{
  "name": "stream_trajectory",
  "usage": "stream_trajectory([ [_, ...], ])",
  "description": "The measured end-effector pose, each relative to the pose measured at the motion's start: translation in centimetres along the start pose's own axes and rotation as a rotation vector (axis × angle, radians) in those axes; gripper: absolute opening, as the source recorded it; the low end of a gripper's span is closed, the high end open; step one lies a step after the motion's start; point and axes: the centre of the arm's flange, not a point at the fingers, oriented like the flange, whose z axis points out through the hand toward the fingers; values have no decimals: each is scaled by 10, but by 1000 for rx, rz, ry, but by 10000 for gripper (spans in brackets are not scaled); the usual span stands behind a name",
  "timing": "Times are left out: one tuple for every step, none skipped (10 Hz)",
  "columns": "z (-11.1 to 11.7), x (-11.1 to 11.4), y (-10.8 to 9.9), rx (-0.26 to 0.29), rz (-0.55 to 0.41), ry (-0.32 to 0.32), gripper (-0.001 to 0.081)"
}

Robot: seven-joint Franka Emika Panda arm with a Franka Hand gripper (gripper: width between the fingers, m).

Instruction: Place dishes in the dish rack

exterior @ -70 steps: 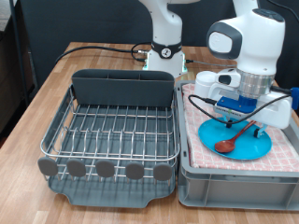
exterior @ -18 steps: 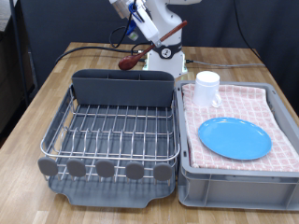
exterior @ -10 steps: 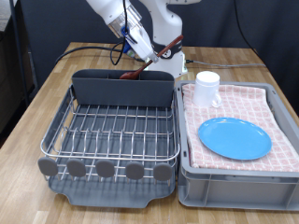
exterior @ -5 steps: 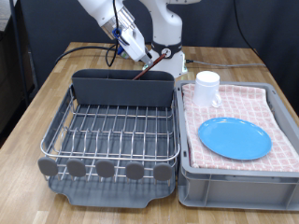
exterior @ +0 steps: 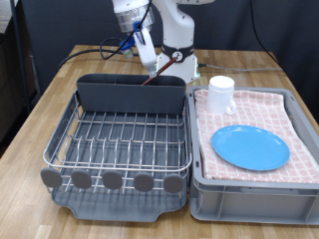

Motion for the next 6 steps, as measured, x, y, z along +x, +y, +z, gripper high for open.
stream_trajectory([
  [-8,-17,4,38,4,61,797],
  [-17,-33,8,72,12,116,797],
  [-27,-48,13,97,18,154,802],
  [-37,-61,19,110,24,177,802],
  [-48,-73,25,121,22,193,802],
  [-60,-84,30,136,0,195,802],
])
